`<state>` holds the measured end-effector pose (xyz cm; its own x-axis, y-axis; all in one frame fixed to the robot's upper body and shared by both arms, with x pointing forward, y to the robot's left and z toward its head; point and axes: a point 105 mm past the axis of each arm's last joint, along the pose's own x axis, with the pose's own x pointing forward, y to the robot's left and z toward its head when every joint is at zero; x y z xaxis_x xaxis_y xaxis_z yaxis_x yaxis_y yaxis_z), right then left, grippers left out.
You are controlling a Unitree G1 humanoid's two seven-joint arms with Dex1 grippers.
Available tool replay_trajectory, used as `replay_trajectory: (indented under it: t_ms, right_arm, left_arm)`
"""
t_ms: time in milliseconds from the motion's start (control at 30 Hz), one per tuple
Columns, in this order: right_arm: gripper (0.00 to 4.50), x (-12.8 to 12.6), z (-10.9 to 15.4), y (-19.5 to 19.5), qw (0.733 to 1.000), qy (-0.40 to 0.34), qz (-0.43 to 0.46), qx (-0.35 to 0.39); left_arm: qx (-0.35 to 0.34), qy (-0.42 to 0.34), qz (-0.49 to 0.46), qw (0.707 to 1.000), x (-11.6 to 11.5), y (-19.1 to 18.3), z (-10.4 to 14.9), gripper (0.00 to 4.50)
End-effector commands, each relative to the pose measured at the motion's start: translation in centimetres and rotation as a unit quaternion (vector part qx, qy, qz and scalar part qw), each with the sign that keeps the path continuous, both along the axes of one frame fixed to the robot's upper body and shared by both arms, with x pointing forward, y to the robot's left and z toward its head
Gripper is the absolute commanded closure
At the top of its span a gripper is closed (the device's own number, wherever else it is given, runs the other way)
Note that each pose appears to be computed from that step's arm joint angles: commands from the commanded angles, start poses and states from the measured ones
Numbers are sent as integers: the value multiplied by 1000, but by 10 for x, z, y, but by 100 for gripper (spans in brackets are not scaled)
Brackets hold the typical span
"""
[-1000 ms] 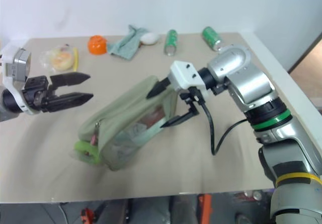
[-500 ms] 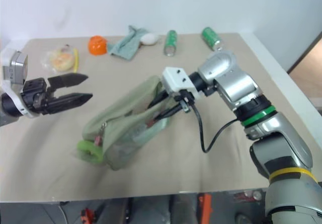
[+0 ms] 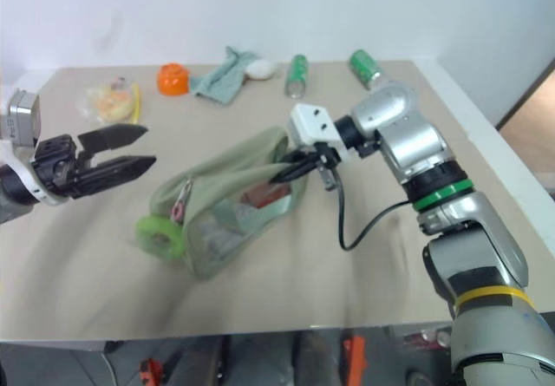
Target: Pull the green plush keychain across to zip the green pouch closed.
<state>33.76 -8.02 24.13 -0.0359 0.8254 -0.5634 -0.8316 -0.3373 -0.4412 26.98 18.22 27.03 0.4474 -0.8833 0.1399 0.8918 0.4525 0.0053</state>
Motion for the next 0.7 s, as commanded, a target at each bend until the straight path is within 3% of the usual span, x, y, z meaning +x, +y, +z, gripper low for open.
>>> replay_trajectory:
  t_ms: [33, 400, 700]
  right_arm:
    - [447, 11, 34, -16, 996, -13, -54, 64]
    - [447, 22, 49, -31, 987, -50, -115, 98]
    - [447, 35, 39, -7, 980, -67, -166, 89]
  left_arm:
    - [-27, -15, 11, 999, -1, 5, 6, 0]
    - [-73, -3, 29, 997, 6, 20, 12, 0]
    - [-22, -9, 43, 999, -4, 31, 16, 0]
